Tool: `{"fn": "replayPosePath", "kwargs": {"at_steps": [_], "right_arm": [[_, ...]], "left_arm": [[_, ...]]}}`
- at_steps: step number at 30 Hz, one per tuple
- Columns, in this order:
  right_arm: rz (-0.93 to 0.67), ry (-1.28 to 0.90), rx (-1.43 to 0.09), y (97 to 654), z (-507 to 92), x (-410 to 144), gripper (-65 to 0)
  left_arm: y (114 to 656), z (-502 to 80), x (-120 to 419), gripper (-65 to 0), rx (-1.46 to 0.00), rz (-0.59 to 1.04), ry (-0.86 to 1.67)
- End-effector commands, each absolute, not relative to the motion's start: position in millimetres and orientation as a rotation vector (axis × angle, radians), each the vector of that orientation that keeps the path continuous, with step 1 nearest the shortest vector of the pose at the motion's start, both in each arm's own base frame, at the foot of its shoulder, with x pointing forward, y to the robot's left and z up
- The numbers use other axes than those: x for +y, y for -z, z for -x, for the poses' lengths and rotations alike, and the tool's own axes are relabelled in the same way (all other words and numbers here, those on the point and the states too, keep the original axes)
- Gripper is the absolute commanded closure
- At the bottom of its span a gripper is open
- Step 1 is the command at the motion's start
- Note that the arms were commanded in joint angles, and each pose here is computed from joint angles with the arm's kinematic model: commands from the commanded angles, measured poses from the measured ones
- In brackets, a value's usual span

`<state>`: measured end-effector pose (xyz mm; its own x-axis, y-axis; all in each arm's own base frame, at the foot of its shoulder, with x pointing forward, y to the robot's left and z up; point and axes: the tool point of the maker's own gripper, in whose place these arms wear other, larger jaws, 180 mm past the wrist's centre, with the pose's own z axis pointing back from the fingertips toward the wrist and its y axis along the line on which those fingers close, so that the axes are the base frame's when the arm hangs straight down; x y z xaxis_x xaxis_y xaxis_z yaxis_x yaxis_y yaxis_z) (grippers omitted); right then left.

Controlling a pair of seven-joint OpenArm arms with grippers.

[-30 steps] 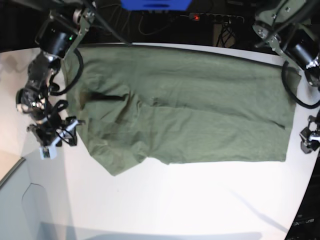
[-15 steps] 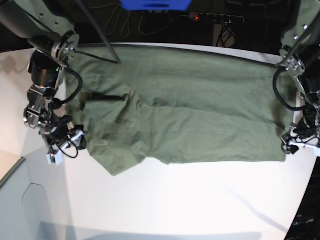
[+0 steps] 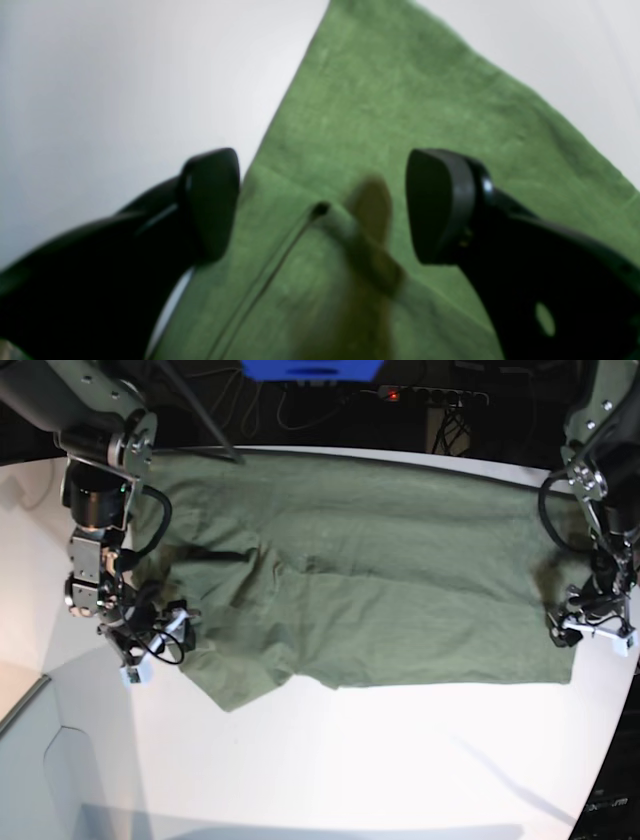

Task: Layout the t-shirt on the table in an organized manner, then fold the t-shirt properly
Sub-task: 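Release the edge and grasp the shirt's opposite corners with both grippers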

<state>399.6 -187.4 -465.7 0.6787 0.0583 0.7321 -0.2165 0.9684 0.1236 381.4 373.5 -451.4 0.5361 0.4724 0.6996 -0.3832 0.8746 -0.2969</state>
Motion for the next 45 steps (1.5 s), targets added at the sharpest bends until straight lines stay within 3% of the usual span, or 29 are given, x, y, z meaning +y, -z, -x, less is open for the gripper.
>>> {"fn": "replayPosePath", "kwargs": {"at_steps": [1, 5, 11, 12, 17, 21, 31, 33, 39, 45], "right_arm": [[-0.193, -0.155, -0.852, 451.4, -412.7, -194.4, -34.7], [-0.229, -0.137, -0.786, 472.8, -400.0, -186.8, -29.8], [-0.259, -0.120, -0.741, 486.6, -392.1, -180.7, -1.9], [-0.259, -0.120, -0.741, 486.6, -392.1, -180.7, 0.0], [-0.259, -0.120, -0.743, 486.0, -392.9, -180.7, 0.0], [-0.259, -0.121, -0.745, 485.4, -393.6, -180.7, 0.0], [-0.258, -0.121, -0.746, 485.0, -394.0, -180.9, 0.0], [-0.258, -0.121, -0.744, 485.6, -393.2, -180.9, 0.0], [-0.257, -0.121, -0.744, 485.5, -393.2, -181.8, 0.0], [-0.257, -0.119, -0.745, 485.5, -393.2, -182.1, 0.0]], "left_arm": [[430.4, -395.6, 385.1, -50.2, -0.927, 0.103, -0.507], [430.2, -395.7, 385.2, -50.2, -0.929, 0.103, -0.507], [426.5, -400.3, 384.3, -50.3, -0.937, 0.105, -0.505], [424.5, -403.6, 382.9, -50.3, -0.941, 0.108, -0.501], [432.2, -402.1, 378.7, -50.3, -0.883, 0.041, -0.406], [438.2, -389.8, 404.0, -50.3, -0.836, -0.102, -0.480], [446.6, -392.5, 387.3, -49.7, -0.821, -0.085, -0.466], [447.5, -395.7, 380.6, -45.1, -0.814, -0.087, -0.425], [450.1, -399.0, 370.8, -22.7, -0.808, -0.080, -0.397], [448.4, -398.6, 374.4, -6.8, -0.810, -0.087, -0.396]]}}
